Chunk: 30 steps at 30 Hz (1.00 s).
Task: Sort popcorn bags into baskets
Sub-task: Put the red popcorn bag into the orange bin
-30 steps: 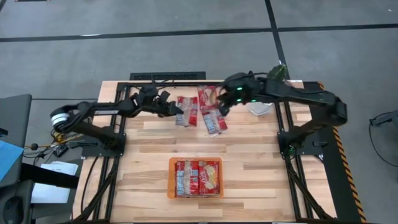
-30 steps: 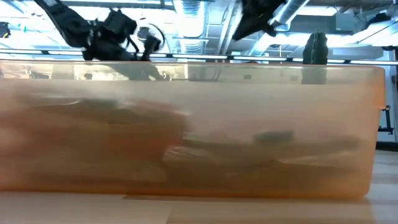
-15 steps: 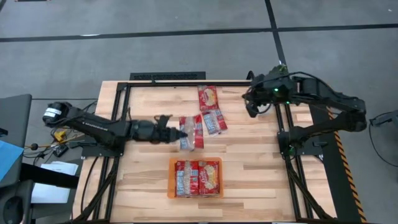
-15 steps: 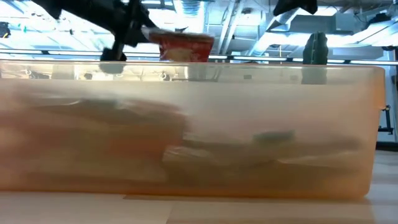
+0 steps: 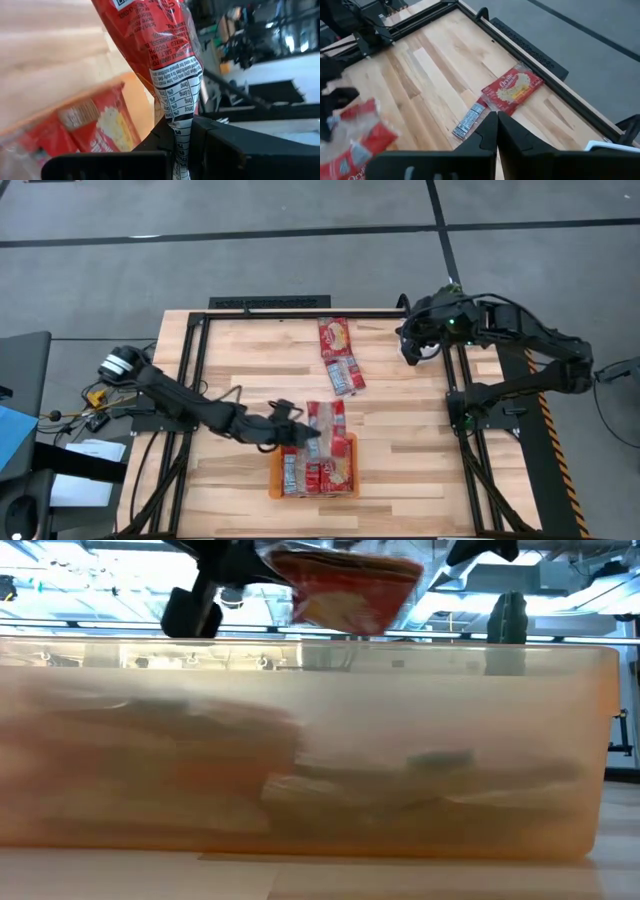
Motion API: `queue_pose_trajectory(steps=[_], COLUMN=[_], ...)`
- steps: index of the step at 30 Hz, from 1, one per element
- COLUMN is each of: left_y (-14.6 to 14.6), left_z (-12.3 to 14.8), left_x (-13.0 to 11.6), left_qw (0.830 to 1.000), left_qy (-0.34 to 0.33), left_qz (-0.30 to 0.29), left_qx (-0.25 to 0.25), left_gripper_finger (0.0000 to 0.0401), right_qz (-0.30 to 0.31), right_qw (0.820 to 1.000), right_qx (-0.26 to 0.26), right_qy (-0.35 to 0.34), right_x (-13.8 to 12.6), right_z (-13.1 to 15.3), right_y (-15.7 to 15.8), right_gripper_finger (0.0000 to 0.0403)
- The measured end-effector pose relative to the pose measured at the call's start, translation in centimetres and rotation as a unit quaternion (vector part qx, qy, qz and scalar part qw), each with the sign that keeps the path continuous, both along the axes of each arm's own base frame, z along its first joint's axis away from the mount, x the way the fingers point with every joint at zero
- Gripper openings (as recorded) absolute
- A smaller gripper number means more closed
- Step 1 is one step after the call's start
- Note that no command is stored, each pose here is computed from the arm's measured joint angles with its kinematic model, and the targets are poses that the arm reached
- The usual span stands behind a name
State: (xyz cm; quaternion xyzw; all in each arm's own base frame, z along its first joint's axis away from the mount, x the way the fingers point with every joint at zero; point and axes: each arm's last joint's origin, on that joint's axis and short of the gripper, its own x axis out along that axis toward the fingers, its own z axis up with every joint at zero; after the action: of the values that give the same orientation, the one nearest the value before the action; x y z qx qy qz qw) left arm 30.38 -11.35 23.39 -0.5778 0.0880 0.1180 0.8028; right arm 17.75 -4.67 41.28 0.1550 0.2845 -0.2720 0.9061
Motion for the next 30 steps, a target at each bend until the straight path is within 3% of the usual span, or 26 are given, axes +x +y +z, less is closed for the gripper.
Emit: queue_pose_trajectory(steps=[7, 16, 30], left_y=[-2.6, -4.4, -4.5], left_z=[-1.7, -4.2, -4.6], left_x=[2.7, 3.4, 3.3], left_qw=[0.999, 0.997, 0.994], left_qy=[0.021, 0.051, 0.072], left_qz=[-0.02, -0.019, -0.035], left_qx=[-0.02, -0.054, -0.07], left_gripper_finger=[0.0, 0.0003, 0.0094], right_qz=[-0.012, -0.015, -0.017], right_qw=[1.0, 1.0, 1.0], right_qx=[0.002, 0.004, 0.007], right_qy=[0.011, 0.016, 0.018], right_x=[0.4, 0.8, 0.7], right_z=[-0.4, -0.6, -0.6], right_y=[-0.1, -0.2, -0.2], right_gripper_finger=[0.0017, 0.0031, 0.0018])
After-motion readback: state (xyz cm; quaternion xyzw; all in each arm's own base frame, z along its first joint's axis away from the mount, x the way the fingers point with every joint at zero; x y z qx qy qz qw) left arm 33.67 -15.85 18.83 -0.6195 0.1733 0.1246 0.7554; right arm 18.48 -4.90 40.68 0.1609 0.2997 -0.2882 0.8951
